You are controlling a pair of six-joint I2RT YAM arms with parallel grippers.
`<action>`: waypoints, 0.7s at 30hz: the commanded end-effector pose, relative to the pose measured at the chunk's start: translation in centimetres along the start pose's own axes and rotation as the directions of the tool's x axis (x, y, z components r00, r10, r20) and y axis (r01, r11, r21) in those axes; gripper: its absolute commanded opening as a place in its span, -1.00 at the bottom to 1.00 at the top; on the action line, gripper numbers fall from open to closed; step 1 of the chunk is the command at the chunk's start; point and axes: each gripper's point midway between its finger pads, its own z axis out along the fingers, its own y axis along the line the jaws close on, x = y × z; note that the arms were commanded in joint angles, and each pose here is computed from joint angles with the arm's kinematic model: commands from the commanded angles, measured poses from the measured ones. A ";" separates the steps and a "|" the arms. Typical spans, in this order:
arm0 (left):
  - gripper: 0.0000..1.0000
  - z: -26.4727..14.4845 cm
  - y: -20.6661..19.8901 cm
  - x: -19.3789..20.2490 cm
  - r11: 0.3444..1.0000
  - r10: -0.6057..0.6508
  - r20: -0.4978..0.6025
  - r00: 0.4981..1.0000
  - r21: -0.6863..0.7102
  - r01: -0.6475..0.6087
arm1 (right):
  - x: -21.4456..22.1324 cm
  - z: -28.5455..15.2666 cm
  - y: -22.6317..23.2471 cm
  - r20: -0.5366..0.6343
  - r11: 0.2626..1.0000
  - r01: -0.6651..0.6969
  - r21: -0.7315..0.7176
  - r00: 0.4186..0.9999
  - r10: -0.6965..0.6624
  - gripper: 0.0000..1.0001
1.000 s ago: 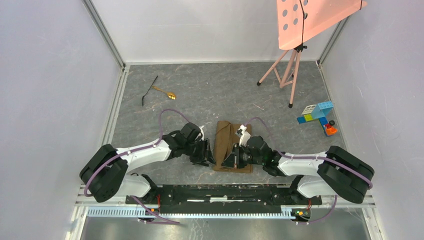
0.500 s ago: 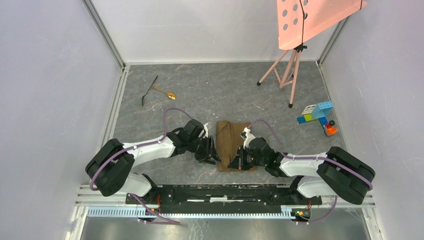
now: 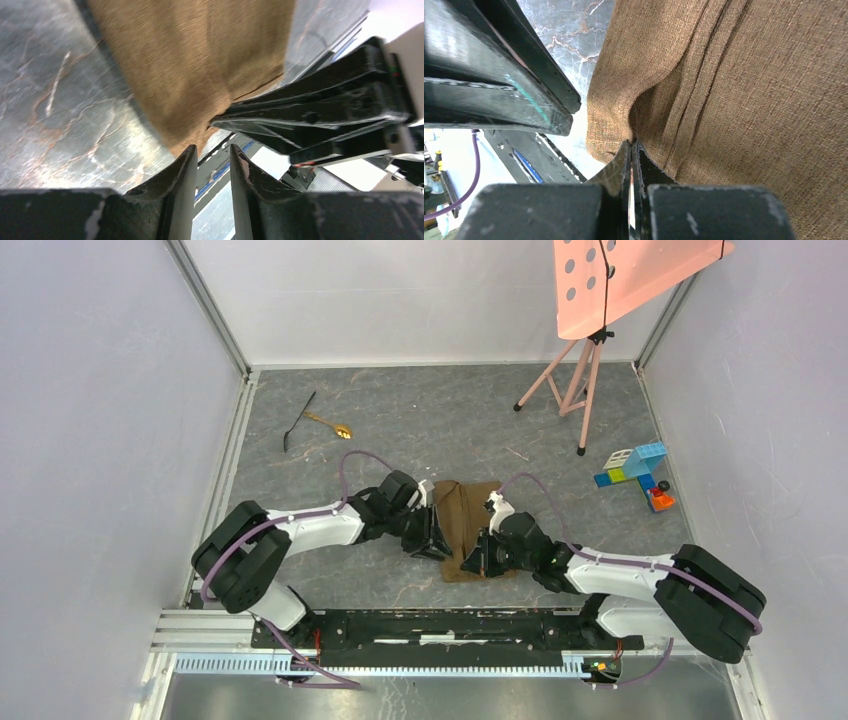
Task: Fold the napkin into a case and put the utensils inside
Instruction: Smooth out the 2/3-rectangle-folded napkin at the center of the board.
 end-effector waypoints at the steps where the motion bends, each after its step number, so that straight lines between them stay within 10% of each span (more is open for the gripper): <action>1: -0.26 -0.1 -4.3 -3.5 0.996 0.030 0.094 0.995 0.086 -0.038 | -1.2 0.1 -0.3 0.031 0.998 0.042 0.042 0.999 -0.044 -1.00; 21: -0.68 5.2 1.5 -15.9 0.996 -0.007 0.195 0.981 -0.089 0.025 | -1.1 -0.9 -0.7 0.015 0.991 0.114 0.066 0.993 -0.115 -1.00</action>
